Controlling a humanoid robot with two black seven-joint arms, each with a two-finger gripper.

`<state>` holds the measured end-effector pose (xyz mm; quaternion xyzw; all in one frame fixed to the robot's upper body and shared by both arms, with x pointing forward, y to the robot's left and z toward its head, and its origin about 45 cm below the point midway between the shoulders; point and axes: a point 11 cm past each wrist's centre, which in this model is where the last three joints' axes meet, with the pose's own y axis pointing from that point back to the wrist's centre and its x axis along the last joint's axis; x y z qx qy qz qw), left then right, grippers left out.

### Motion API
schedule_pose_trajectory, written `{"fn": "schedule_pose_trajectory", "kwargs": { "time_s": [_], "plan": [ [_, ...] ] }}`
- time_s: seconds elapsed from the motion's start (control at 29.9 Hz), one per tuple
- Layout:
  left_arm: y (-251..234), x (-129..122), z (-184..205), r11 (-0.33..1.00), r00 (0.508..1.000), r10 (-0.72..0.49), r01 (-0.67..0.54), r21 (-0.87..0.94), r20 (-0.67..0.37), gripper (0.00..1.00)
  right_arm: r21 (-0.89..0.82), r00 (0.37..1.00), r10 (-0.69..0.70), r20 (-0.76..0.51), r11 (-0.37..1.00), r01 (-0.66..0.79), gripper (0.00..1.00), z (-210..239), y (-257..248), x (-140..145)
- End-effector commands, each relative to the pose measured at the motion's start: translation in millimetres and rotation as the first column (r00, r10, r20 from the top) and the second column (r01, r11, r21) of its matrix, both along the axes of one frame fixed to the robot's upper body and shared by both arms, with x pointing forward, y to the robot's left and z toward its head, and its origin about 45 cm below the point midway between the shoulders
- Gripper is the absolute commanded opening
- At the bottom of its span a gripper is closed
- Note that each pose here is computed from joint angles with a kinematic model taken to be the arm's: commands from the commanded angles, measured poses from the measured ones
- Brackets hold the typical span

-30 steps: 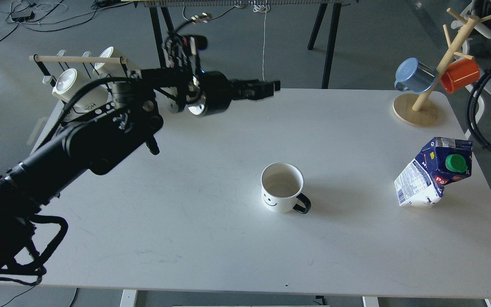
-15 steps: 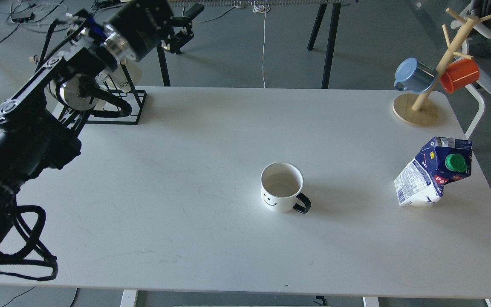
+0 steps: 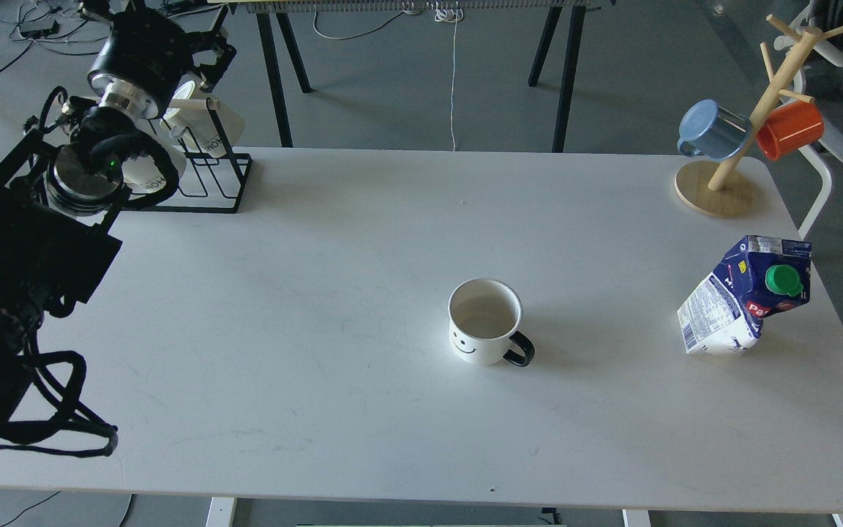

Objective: Place cup and milk with both arms
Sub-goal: 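Reach the right gripper to the milk carton and grasp it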

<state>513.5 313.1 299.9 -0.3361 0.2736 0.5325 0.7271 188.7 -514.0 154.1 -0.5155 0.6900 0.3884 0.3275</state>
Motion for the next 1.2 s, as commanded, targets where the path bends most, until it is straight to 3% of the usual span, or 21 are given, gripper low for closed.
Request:
{"fn": "schedule_pose_trajectory", "kwargs": {
  "time_s": [0.0, 0.43, 0.97, 1.07, 1.17],
  "plan": [
    [-7, 0, -3, 1.0, 1.0, -0.009, 0.009, -0.011, -0.005, 0.99, 0.047, 0.999, 0.014, -0.045, 0.999, -0.012, 0.99, -28, 23, -15],
    [-10, 0, -5, 1.0, 1.0, -0.016, 0.016, 0.001, -0.009, 0.99, 0.16, 0.998, 0.062, -0.022, 0.985, -0.058, 0.97, -74, 101, -17],
    [-6, 1, -2, 1.0, 1.0, -0.012, 0.012, 0.01, -0.005, 0.99, 0.135, 0.987, 0.139, 0.087, 0.98, -0.15, 0.94, -53, 125, 23],
    [-6, 1, 0, 1.0, 1.0, -0.012, 0.012, 0.014, -0.001, 0.99, 0.167, 0.986, 0.13, 0.106, 0.975, -0.147, 0.9, -55, 136, 27],
    [-6, 2, 1, 1.0, 1.0, -0.013, 0.013, 0.014, 0.001, 0.99, 0.171, 0.985, 0.13, 0.114, 0.974, -0.148, 0.76, -54, 138, 29]
  ]
}}
